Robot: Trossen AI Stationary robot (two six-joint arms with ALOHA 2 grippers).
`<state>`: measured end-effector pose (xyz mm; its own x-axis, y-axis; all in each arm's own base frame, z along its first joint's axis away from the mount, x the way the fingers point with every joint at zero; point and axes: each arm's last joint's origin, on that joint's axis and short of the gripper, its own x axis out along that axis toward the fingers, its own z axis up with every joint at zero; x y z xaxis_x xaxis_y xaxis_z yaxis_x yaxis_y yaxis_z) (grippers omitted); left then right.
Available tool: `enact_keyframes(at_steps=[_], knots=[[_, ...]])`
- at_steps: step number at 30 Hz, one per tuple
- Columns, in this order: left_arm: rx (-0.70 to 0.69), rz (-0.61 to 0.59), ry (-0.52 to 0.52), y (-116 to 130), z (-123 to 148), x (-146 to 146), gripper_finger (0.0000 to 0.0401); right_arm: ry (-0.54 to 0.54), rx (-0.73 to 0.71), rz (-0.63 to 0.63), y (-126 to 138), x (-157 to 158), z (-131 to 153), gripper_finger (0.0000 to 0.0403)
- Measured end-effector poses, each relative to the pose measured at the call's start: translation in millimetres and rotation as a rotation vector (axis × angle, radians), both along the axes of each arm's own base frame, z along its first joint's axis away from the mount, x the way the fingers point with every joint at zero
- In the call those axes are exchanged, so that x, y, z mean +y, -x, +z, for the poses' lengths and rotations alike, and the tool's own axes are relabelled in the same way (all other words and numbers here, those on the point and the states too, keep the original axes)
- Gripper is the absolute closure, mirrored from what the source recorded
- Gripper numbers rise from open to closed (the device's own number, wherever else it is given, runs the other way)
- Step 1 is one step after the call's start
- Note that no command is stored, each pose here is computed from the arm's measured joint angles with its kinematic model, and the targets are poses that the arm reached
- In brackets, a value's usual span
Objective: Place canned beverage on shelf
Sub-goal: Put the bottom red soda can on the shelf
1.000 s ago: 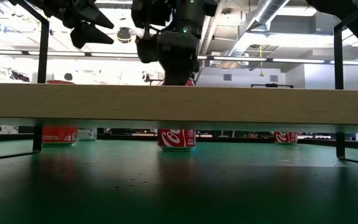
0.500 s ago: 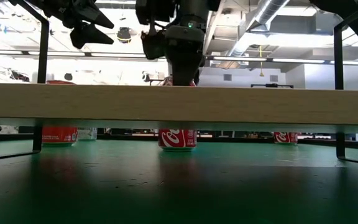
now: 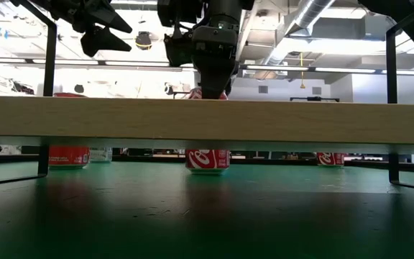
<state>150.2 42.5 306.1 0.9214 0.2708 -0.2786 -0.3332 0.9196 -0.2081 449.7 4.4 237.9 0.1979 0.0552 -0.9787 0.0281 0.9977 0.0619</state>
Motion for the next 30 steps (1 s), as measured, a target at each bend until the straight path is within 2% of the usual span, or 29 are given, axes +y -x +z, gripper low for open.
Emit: enact_keyframes(at_steps=[5,12,17,22,26,30], knots=[[-0.001,0.000,0.000,0,0,0,0.0140,-0.002,-0.013,-0.009,0,0,14,0.0076],[-0.001,0.000,0.002,0,0,0,0.0140,-0.045,0.007,-0.010,16,17,70,0.0076],[-0.003,-0.002,0.008,0,0,0,0.0140,-0.153,-0.022,-0.021,44,50,105,0.0076],[-0.007,-0.002,0.018,0,0,0,0.0140,-0.142,-0.060,-0.108,78,89,138,0.0076],[-0.006,-0.003,0.019,0,0,0,0.0140,-0.115,-0.070,-0.168,98,127,146,0.0076],[-0.003,0.006,0.007,0,0,0,0.0140,-0.137,-0.053,-0.129,116,167,145,0.0076]])
